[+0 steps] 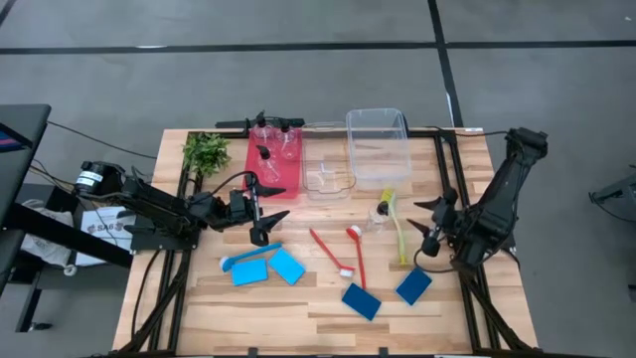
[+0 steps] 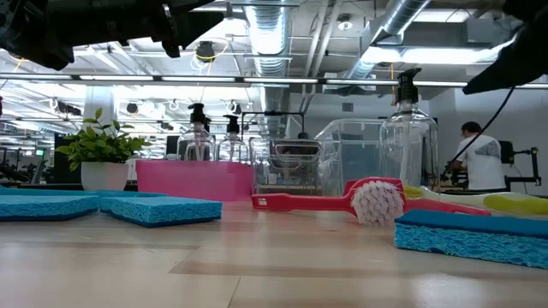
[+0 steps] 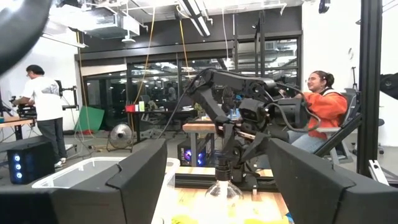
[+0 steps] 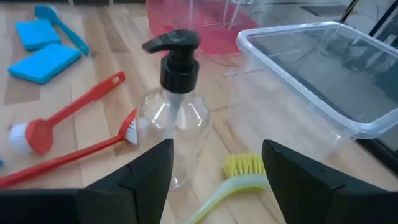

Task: Pick & Place Kitchen Sink Supplies
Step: Put the transparent soap dispenser into the red bin

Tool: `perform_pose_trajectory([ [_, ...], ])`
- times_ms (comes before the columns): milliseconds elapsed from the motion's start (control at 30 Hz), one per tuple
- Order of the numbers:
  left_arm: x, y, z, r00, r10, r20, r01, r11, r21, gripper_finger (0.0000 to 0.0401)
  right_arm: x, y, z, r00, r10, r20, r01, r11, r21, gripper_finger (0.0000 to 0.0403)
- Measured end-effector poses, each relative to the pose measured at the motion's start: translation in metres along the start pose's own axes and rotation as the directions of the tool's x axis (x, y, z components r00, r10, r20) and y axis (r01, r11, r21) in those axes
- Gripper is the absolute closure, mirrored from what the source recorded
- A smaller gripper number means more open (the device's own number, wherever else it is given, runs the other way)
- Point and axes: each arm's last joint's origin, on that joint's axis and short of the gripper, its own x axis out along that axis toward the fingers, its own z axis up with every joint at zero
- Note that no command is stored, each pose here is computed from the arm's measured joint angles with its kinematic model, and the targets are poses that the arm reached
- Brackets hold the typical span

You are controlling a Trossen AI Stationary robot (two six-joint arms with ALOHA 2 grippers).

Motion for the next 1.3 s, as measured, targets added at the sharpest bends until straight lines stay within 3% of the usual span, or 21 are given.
perform_pose_trajectory([
  [467, 0.0, 0.0, 0.001, 1.0, 0.002, 0.007, -0.002, 1.0, -0.002, 0.0121, 0.0, 0.005, 0.001, 1.0, 0.026, 0.01, -0.026, 0.998, 0.05, 0.0163],
  [867, 0.0, 0.0, 0.001, 1.0, 0.002, 0.007, -0.002, 1.0, -0.002, 0.0121, 0.007, 0.004, 0.004, 0.999, -0.04, 0.004, 0.039, 0.994, 0.103, 0.0163],
  [1300, 0.0, 0.0, 0.001, 1.0, 0.002, 0.007, -0.002, 1.0, -0.002, 0.0121, 0.015, 0.02, 0.015, 1.0, -0.004, 0.012, 0.003, 1.0, 0.029, 0.0163],
])
